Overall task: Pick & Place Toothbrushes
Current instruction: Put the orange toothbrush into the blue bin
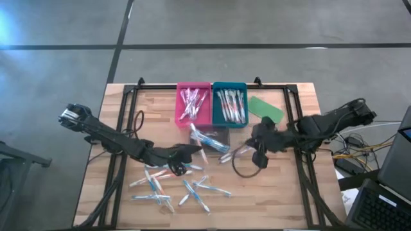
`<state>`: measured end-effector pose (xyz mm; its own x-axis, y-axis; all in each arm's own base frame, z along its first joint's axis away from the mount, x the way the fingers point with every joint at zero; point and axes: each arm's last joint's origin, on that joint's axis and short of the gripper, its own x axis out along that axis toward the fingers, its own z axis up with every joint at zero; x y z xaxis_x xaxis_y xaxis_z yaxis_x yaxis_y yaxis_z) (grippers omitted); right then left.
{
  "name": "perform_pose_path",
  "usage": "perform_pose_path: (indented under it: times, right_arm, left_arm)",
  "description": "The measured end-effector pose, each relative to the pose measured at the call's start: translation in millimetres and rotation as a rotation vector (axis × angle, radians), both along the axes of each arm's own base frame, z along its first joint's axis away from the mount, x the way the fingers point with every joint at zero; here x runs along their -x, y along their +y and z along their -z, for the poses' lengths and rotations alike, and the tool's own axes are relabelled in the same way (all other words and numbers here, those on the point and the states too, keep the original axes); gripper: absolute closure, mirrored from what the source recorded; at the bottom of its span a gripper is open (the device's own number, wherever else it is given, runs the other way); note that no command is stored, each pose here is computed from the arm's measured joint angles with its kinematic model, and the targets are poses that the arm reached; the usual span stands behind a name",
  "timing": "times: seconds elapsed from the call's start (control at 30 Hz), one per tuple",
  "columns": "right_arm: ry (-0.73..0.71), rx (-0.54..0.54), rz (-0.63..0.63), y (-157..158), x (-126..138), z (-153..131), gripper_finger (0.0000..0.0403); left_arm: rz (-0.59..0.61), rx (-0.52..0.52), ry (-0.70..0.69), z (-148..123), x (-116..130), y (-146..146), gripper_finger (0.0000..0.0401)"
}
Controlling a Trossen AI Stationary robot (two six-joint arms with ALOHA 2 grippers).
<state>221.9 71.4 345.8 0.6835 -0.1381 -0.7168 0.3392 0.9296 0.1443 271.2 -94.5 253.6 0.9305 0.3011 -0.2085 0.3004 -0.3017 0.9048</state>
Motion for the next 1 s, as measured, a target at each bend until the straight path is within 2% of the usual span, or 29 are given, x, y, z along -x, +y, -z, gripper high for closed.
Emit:
perform_pose_path:
  times: [0.07, 0.3, 0.5, 0.6, 0.77, 1.0]
  right_arm:
    - [-0.031, 0.017, 0.002, 9.1, -0.1, 8.0, 0.0372]
    - [-0.221, 0.023, -0.006, 36.3, -6.0, 38.8, 0.0372]
    - [-0.327, -0.009, -0.014, 39.9, -11.5, 62.7, 0.0352]
    - [-0.379, 0.016, -0.010, 40.5, -11.8, 70.6, 0.0337]
    - [-0.380, 0.044, 0.022, 36.9, -8.1, 82.5, 0.0305]
    - [-0.456, 0.035, 0.077, 32.3, -10.9, 76.2, 0.0252]
  left_arm:
    - [0.015, -0.052, -0.015, -1.0, 0.1, -0.3, 0.0394]
    - [0.029, -0.132, -0.025, -0.4, -6.9, -3.5, 0.0394]
    - [-0.022, -0.273, 0.046, 19.7, -38.4, -15.4, 0.0394]
    - [-0.042, -0.322, 0.078, 26.6, -54.2, -21.5, 0.0394]
    - [-0.060, -0.357, 0.091, 27.8, -74.3, -29.5, 0.0394]
    - [-0.053, -0.343, 0.047, 12.0, -88.3, -32.5, 0.0394]
